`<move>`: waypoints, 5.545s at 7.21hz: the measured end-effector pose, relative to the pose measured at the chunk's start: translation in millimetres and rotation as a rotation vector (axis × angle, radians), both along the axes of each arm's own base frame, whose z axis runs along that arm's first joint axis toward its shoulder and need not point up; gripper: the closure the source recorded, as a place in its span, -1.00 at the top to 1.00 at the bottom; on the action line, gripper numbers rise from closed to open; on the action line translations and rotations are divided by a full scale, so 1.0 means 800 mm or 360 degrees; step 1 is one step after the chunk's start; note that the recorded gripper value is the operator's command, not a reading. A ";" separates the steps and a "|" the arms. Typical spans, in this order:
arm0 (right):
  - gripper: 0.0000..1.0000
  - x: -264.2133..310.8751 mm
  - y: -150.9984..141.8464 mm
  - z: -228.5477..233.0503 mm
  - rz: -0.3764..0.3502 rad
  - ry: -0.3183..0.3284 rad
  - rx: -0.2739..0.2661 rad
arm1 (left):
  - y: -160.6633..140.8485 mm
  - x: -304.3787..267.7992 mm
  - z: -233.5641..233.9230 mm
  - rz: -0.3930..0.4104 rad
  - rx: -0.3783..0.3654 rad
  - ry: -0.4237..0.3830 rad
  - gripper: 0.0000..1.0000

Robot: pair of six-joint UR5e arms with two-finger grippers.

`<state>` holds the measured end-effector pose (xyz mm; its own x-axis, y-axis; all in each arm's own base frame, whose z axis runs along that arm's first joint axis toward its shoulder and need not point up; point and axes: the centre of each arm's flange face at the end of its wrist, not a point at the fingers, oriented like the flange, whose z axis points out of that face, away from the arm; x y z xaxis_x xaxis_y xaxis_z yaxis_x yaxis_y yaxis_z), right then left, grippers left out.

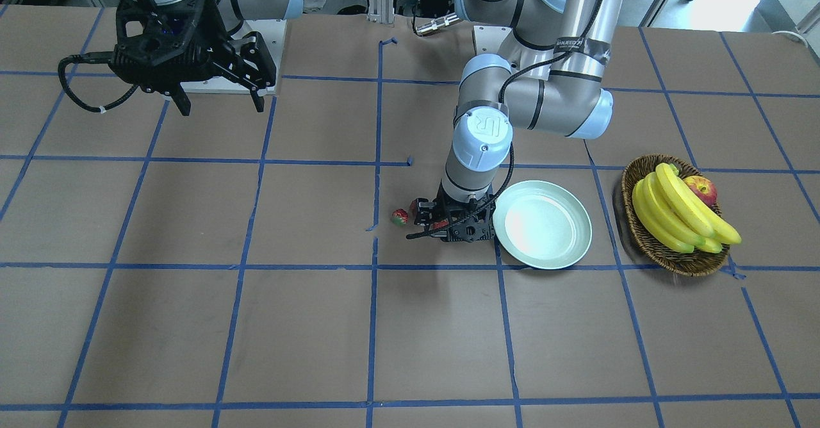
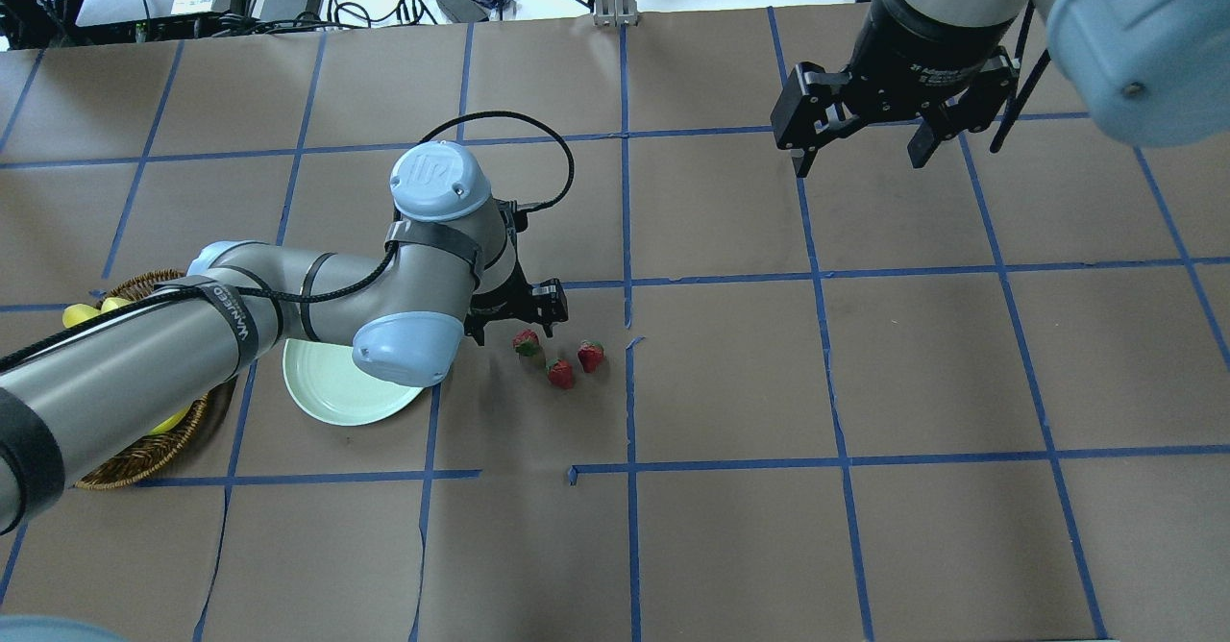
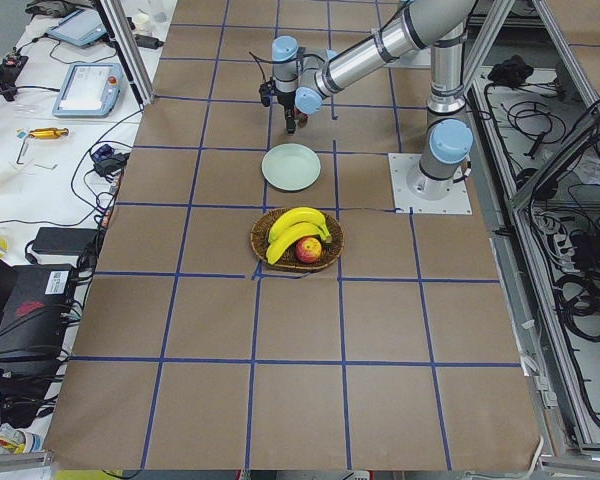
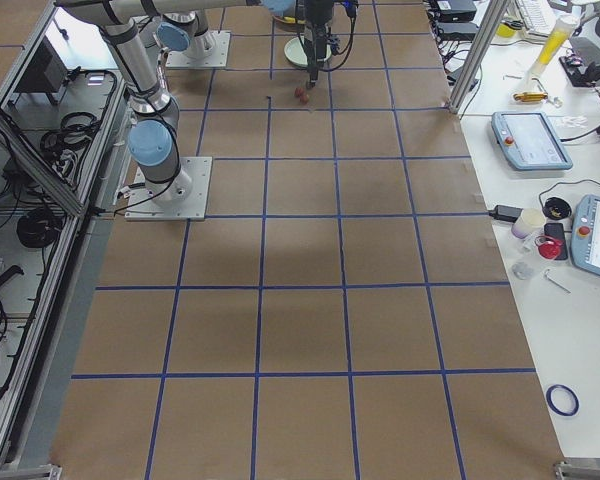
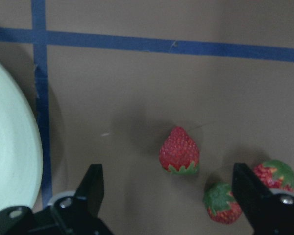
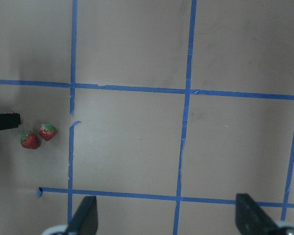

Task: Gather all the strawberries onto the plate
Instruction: 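Reach the left gripper to the gathered strawberries and grasp one, then lower the strawberry onto the green plate and open the left gripper, then move the left gripper back and grasp another strawberry, then place the strawberry on the green plate with the left gripper, then grasp the last strawberry on the table with the left gripper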

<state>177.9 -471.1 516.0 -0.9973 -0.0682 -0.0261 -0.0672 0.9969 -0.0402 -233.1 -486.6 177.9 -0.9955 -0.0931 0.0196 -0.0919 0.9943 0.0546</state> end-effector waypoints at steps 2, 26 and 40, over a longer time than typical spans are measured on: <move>1.00 0.000 0.000 0.000 0.0000 -0.0001 -0.0001 | 0.000 -0.004 -0.009 0.0029 0.0009 0.0001 -0.77; 1.00 0.001 -0.004 -0.003 -0.0017 -0.0009 0.0004 | 0.049 -0.051 -0.005 0.1938 0.0142 -0.0064 0.11; 1.00 0.002 -0.009 -0.006 -0.0014 -0.0008 0.0009 | -0.035 0.173 0.050 0.1180 0.0066 -0.0294 1.00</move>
